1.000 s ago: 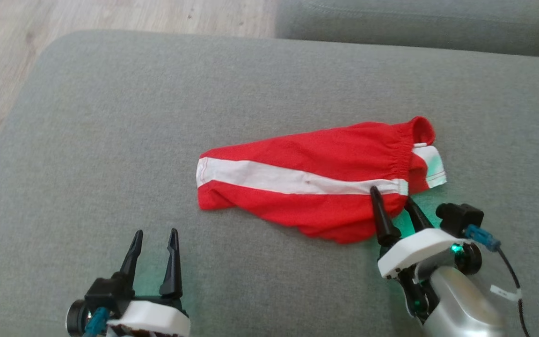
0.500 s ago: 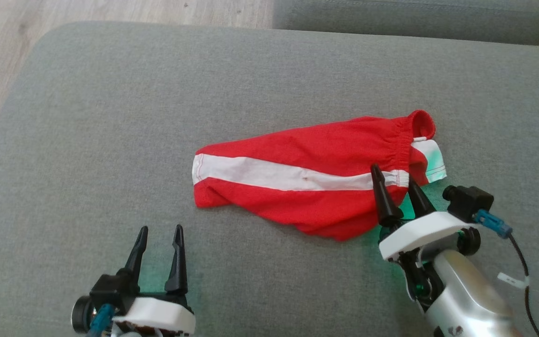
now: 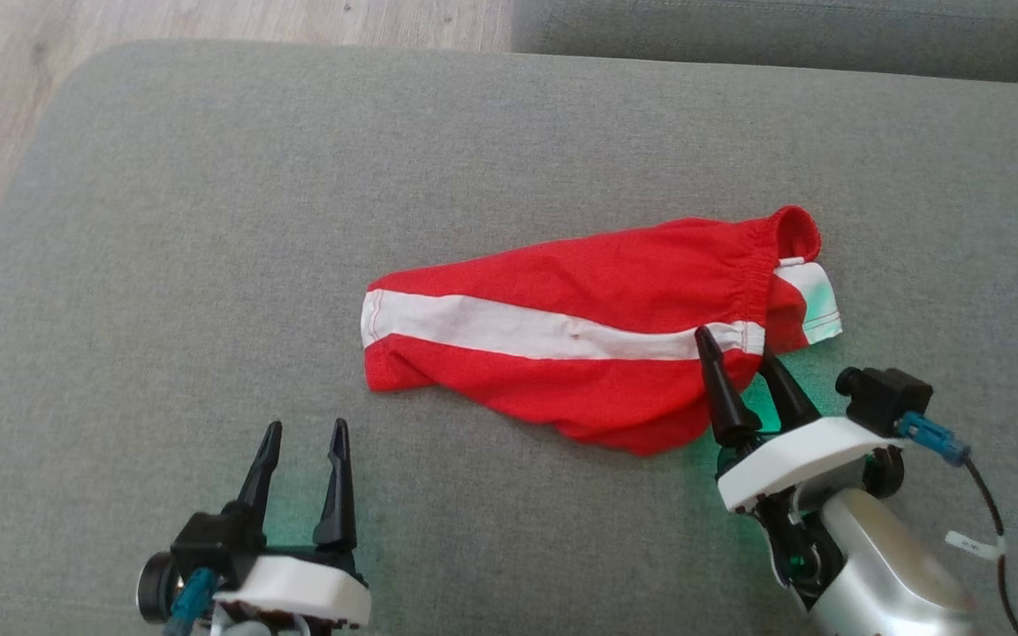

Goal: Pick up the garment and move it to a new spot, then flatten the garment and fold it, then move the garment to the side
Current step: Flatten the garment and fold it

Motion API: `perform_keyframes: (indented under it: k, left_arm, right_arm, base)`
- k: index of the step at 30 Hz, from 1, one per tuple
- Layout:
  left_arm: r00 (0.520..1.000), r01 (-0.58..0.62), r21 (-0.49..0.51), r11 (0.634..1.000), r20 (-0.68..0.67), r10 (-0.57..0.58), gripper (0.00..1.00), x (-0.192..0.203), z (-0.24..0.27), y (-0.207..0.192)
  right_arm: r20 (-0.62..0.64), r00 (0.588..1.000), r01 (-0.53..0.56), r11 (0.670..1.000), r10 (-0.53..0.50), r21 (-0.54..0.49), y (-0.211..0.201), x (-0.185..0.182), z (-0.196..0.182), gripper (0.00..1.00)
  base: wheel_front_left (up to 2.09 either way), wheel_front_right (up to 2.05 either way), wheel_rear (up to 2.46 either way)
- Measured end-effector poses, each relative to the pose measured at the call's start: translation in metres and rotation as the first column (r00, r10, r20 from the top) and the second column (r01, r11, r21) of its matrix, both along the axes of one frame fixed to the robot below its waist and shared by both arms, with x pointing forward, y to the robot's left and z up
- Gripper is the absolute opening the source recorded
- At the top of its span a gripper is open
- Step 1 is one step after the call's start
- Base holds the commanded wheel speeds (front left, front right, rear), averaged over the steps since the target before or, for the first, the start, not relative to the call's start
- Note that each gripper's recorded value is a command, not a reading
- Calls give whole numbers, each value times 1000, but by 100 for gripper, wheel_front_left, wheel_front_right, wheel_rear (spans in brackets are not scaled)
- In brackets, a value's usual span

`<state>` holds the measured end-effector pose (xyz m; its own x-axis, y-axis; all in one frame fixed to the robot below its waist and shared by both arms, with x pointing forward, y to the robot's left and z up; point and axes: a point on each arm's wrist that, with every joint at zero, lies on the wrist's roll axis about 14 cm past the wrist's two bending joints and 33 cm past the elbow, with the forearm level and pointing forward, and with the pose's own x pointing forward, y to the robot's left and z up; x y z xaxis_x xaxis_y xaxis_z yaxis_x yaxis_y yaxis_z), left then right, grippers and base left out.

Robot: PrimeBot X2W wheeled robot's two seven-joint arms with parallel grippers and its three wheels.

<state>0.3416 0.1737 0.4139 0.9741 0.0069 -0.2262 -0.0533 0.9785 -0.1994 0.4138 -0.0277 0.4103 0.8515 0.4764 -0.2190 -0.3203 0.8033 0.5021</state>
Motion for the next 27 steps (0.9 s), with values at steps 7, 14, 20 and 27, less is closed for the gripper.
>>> perform_keyframes:
  k: [7,14,20,27]
  left_arm:
    - [1000,-6,-3,1000,1,6,100,-1,0,1]
    - [1000,5,-3,1000,-6,-5,100,1,-2,-2]
    - [1000,24,-26,999,1,-24,100,6,-1,-9]
    - [994,111,-125,986,33,-108,100,31,5,-33]
  right_arm:
    - [12,1000,-3,1000,2,14,3,2,5,100]
    - [13,1000,17,1000,-17,19,-4,3,6,0]
    - [24,998,51,999,-51,-8,-24,4,6,0]
    - [1,988,151,985,-151,-81,-78,-9,-9,0]
  base:
    - [0,0,0]
    - [0,0,0]
    - [0,0,0]
    - [0,0,0]
